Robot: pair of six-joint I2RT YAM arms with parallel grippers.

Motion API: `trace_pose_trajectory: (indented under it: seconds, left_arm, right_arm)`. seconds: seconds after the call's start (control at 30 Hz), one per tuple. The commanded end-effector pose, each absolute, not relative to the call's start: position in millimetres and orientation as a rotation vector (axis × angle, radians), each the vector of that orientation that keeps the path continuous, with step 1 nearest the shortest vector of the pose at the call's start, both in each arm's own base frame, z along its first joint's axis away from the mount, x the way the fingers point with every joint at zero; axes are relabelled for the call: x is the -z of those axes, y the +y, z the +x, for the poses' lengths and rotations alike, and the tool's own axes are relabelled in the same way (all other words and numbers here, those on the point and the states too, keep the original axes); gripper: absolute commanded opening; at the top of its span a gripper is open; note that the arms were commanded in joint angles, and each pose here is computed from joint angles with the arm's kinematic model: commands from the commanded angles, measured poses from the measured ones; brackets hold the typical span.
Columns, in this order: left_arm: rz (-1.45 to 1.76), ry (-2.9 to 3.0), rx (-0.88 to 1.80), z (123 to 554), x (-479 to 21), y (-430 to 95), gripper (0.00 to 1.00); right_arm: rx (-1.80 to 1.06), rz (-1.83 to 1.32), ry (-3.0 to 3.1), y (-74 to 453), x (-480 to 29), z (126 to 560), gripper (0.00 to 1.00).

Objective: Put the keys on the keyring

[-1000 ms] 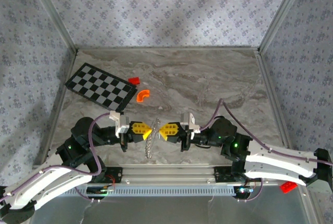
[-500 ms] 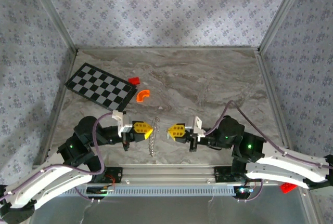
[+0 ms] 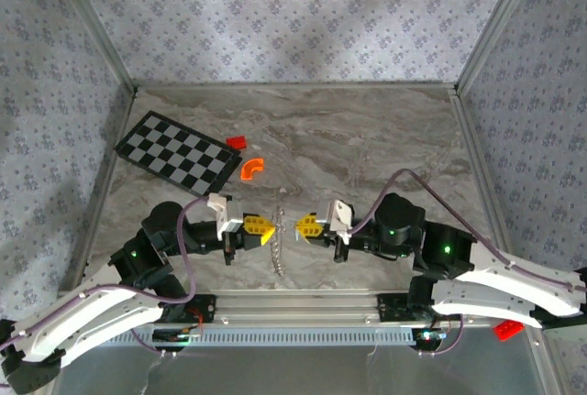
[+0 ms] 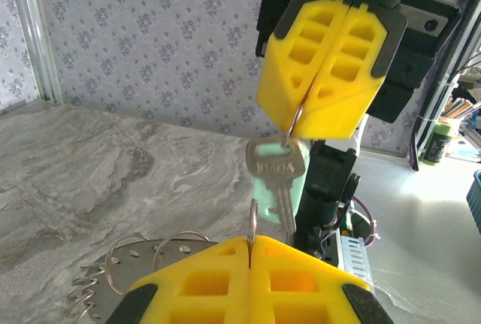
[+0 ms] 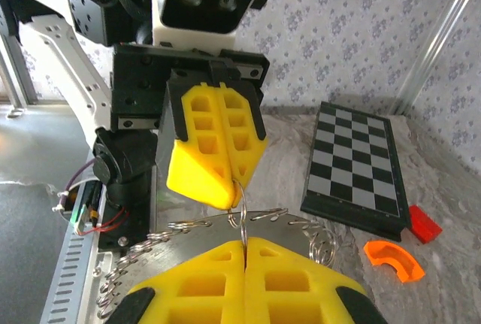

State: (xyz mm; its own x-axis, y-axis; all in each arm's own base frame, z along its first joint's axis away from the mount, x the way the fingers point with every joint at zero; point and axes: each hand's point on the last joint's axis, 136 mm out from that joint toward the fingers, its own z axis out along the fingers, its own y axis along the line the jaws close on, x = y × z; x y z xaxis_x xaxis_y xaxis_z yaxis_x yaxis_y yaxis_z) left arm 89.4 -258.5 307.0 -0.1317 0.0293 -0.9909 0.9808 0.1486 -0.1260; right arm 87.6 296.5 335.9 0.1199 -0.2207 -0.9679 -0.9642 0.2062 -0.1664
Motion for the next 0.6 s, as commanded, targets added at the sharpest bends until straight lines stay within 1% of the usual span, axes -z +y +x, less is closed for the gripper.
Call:
trace_pose_trajectory:
  seconds: [0.0,0.57]
  left_arm:
    - [1.08,1.302,1.196,82,-324,-260,0.0]
    - [1.079,1.299,1.196,82,-323,-260,0.0]
  right_arm:
    - [-0.812,-1.252,1.332,298,-346,88,0.0]
    - [-0.808,-1.216,1.347,308,-347,92,0.0]
